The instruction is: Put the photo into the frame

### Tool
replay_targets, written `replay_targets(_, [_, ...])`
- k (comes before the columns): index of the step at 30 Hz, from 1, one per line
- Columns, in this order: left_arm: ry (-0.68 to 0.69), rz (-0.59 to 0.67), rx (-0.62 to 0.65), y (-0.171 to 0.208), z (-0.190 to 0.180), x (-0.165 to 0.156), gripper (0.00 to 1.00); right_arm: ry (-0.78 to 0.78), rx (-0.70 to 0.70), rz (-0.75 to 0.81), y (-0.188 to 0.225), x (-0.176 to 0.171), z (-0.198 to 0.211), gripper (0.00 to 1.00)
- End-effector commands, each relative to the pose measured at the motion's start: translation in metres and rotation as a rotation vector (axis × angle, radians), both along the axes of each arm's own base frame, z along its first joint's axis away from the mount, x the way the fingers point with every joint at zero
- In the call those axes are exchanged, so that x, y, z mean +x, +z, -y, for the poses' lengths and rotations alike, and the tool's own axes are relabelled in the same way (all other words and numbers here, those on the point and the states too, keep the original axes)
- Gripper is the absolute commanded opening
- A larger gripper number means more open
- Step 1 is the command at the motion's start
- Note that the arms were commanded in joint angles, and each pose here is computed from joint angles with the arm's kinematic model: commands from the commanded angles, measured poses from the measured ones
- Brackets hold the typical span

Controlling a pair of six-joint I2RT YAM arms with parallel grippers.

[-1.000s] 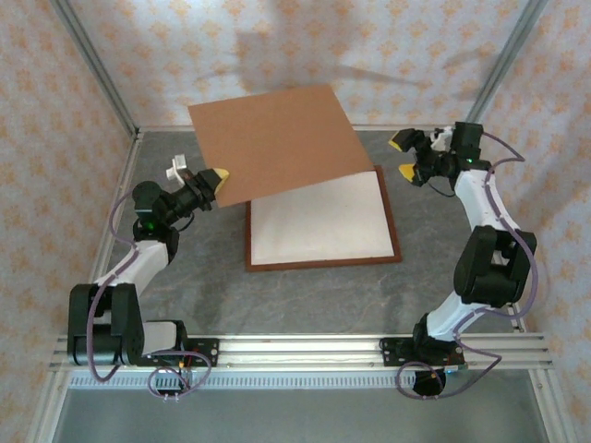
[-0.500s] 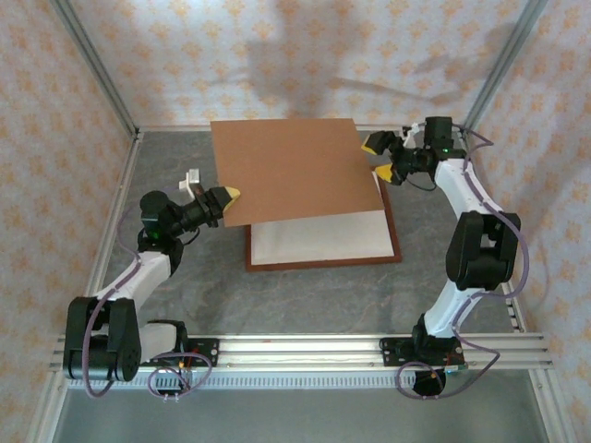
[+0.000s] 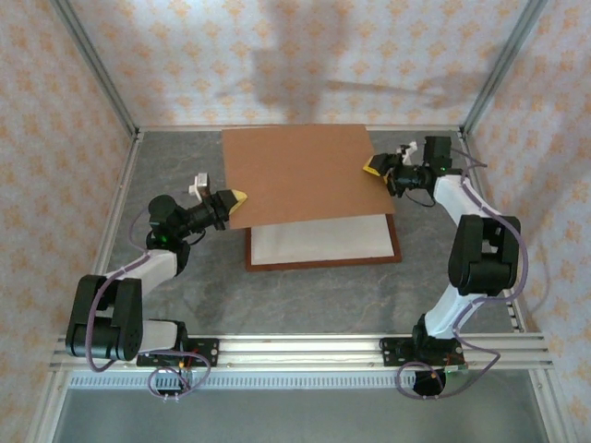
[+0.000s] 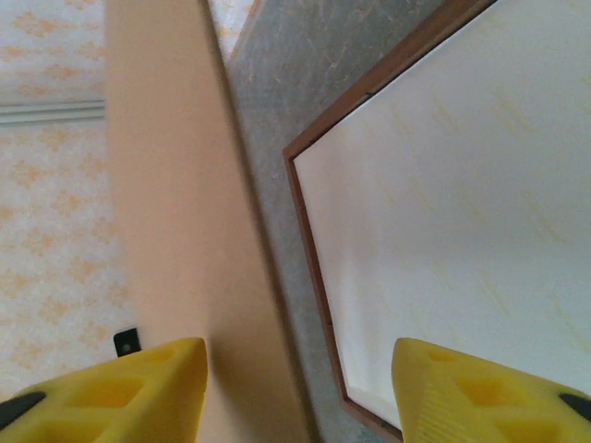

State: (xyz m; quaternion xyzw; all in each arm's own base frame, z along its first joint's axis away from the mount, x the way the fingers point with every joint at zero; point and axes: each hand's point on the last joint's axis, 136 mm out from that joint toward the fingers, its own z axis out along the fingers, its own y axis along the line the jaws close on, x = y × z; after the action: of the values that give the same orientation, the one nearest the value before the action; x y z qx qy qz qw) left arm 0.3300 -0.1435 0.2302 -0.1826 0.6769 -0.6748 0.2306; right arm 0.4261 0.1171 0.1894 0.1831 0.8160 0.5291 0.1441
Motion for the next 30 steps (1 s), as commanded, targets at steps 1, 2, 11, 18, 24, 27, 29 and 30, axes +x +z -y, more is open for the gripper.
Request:
replay_targets(1, [-0.009, 0.061, 0.040, 0.002, 0.004, -0.003, 0.00, -0.021, 0.045, 0.087, 0.032, 0.000, 0.007, 0.45])
replay_targets(2, [-0.004, 0.037, 0.057, -0.006, 0.003, -0.002, 0.00, -0.027, 0.048, 0.084, 0.031, -0.001, 0.009, 0.43])
replay_targets(11, [0.026, -0.125, 0.198, -0.058, 0.000, 0.000, 0.09, -0.074, 0.068, 0.064, 0.034, -0.020, 0.022, 0.19])
replay_targets(18, [0.028, -0.216, 0.242, -0.088, -0.001, -0.004, 0.31, -0.121, 0.033, 0.064, 0.046, -0.039, 0.032, 0.00])
replay_targets(24, [0.062, -0.324, 0.348, -0.120, -0.014, -0.009, 0.52, -0.144, -0.002, 0.064, 0.051, -0.059, 0.037, 0.00])
replay_targets(27, [0.100, -0.363, 0.443, -0.130, -0.028, -0.013, 0.56, -0.151, -0.023, 0.067, 0.056, -0.068, 0.038, 0.00])
replay_targets(29, [0.130, -0.376, 0.513, -0.132, -0.040, -0.015, 0.58, -0.150, -0.046, 0.071, 0.056, -0.073, 0.039, 0.00])
replay_targets(30, [0.147, -0.374, 0.550, -0.130, -0.047, -0.016, 0.58, -0.150, -0.056, 0.073, 0.056, -0.075, 0.039, 0.00])
